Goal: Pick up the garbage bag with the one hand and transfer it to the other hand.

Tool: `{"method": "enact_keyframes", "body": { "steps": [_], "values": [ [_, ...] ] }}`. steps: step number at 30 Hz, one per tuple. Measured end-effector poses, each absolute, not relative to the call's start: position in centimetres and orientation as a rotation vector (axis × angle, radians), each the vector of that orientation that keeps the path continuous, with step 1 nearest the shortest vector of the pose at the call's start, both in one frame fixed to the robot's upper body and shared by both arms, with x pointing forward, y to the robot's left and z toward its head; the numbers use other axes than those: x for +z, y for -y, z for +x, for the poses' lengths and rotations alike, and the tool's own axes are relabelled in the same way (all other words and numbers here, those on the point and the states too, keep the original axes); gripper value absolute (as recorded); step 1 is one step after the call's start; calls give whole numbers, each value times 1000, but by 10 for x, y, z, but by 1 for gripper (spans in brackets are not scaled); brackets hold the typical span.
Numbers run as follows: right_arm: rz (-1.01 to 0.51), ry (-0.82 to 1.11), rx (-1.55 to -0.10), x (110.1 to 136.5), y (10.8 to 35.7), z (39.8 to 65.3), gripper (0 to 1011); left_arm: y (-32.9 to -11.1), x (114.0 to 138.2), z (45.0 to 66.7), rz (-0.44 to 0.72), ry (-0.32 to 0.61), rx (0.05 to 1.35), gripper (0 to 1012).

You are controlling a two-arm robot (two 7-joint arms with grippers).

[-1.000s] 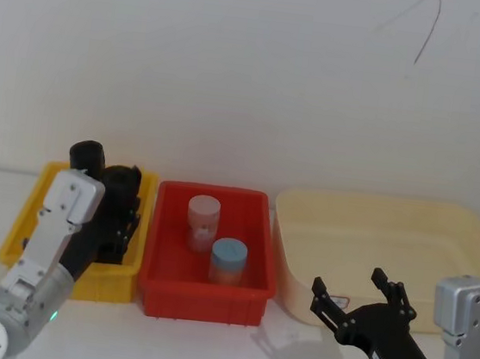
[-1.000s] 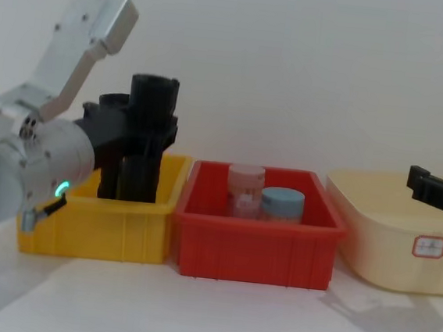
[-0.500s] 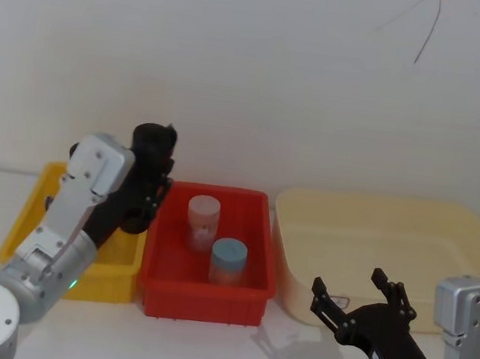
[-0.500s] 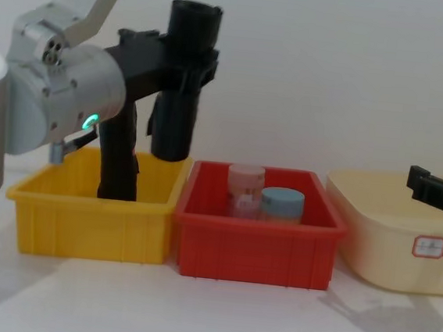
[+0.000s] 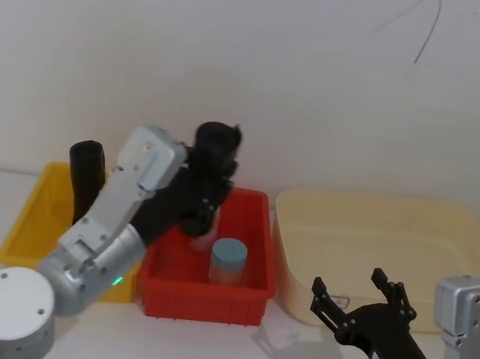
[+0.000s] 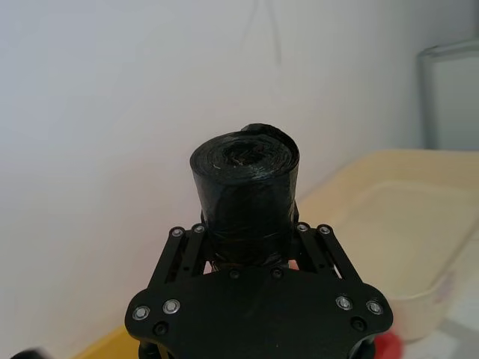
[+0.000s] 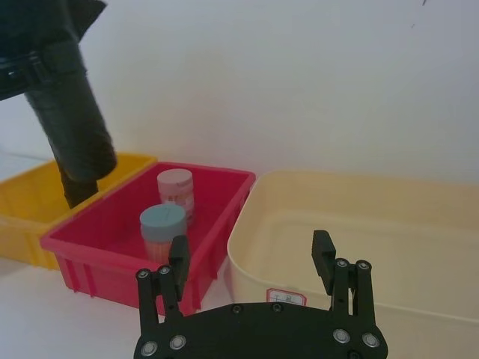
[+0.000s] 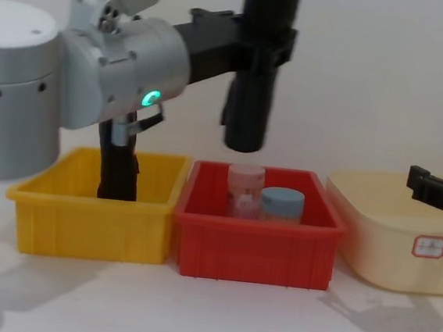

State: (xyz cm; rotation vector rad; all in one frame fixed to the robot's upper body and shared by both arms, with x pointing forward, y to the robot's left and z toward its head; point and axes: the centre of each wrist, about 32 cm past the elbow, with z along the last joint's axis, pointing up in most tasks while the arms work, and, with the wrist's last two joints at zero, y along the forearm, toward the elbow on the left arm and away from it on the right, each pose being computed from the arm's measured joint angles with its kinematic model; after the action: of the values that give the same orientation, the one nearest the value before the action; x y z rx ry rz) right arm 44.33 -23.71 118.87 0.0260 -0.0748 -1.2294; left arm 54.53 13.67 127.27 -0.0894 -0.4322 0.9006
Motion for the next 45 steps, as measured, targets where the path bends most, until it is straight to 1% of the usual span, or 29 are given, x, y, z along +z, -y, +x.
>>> {"method": "enact_keyframes", "body": {
  "steps": [8,14,23,33,45],
  "values": [
    [26,75,-1229,1189,237,443,1001,-117,1276,549,-109,377,791,451],
    [26,75,-1229,1189,237,443,1002,-97,1277,558,-120,303,697,451],
    [26,75,-1229,1189,237,443,1002,-80,1276,571,-132,229,615,451],
    [26,75,-1230,1189,237,443,1001,-71,1276,576,-139,193,572,451],
    [51,86,-1210,1189,234,445,1001,-67,1276,579,-143,176,552,451]
  ]
}}
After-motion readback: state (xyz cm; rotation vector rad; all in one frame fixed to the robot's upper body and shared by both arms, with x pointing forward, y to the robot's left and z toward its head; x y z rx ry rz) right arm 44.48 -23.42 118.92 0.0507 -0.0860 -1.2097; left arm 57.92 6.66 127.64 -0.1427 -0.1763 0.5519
